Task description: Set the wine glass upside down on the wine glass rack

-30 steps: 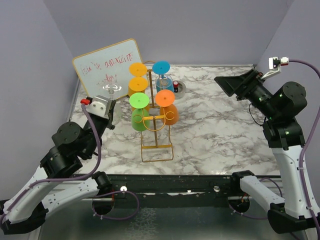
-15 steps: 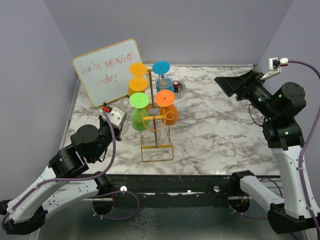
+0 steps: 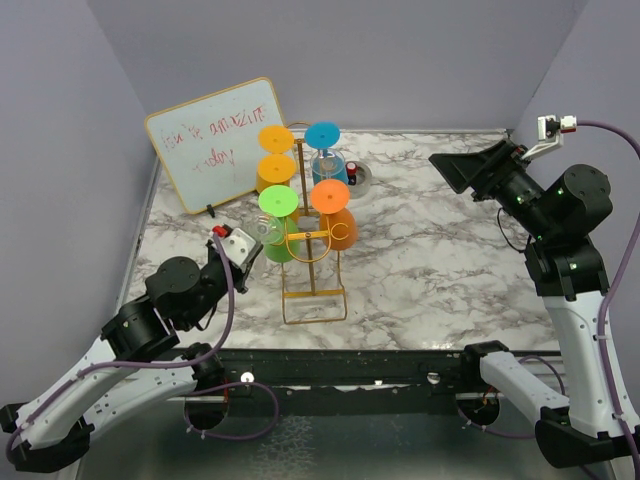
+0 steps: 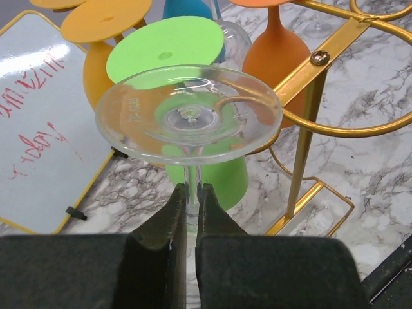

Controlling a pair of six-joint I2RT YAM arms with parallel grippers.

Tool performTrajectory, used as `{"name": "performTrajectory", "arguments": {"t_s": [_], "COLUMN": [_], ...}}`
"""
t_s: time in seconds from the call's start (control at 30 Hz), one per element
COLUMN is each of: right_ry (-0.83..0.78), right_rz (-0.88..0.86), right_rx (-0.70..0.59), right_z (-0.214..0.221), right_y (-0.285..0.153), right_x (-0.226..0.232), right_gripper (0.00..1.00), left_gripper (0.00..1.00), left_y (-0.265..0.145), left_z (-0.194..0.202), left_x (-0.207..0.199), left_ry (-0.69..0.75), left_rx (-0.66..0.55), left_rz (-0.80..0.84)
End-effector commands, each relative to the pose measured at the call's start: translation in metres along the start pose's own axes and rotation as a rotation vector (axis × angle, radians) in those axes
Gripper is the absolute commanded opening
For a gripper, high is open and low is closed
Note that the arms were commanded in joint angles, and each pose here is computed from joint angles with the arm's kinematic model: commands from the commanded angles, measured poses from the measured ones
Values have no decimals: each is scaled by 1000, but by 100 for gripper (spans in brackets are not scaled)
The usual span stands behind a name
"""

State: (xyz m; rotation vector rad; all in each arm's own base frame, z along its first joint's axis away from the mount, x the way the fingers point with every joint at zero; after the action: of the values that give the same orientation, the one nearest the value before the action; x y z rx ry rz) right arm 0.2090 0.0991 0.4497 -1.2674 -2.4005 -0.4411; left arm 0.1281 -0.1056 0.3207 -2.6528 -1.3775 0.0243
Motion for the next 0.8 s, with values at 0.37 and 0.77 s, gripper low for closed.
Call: {"name": "performTrajectory", "arguments": {"t_s": [0.37,0.77], "right_ry": [-18,-13], "right_rz": [10,8], "right_rx": [-28,-32], "right_z": [-3,-3], "right_y": [-2,-2], "right_x": [0,0], "right_gripper": [80,80], "left_gripper": [0,0], "left_y": [10,3], "left_z": [-1,0], "left_x": [-13,-18], "left_ry": [-16,-21], "left_rx": [-85,-167], "left_rz": [97,167]}}
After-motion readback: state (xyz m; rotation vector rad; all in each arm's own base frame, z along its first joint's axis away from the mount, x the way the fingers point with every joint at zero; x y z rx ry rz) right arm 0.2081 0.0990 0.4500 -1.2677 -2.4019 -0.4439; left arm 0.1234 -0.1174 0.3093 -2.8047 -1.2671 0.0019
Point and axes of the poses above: each gripper's point midway between its finger pads, its own y axis out along the fingers, its own x axis along the line the jaws close on, z = x × y, the point moved 7 cm from there along -y, back along the fingers, and after that the axes turned 9 degrees about -y, right-handed, at the moved point
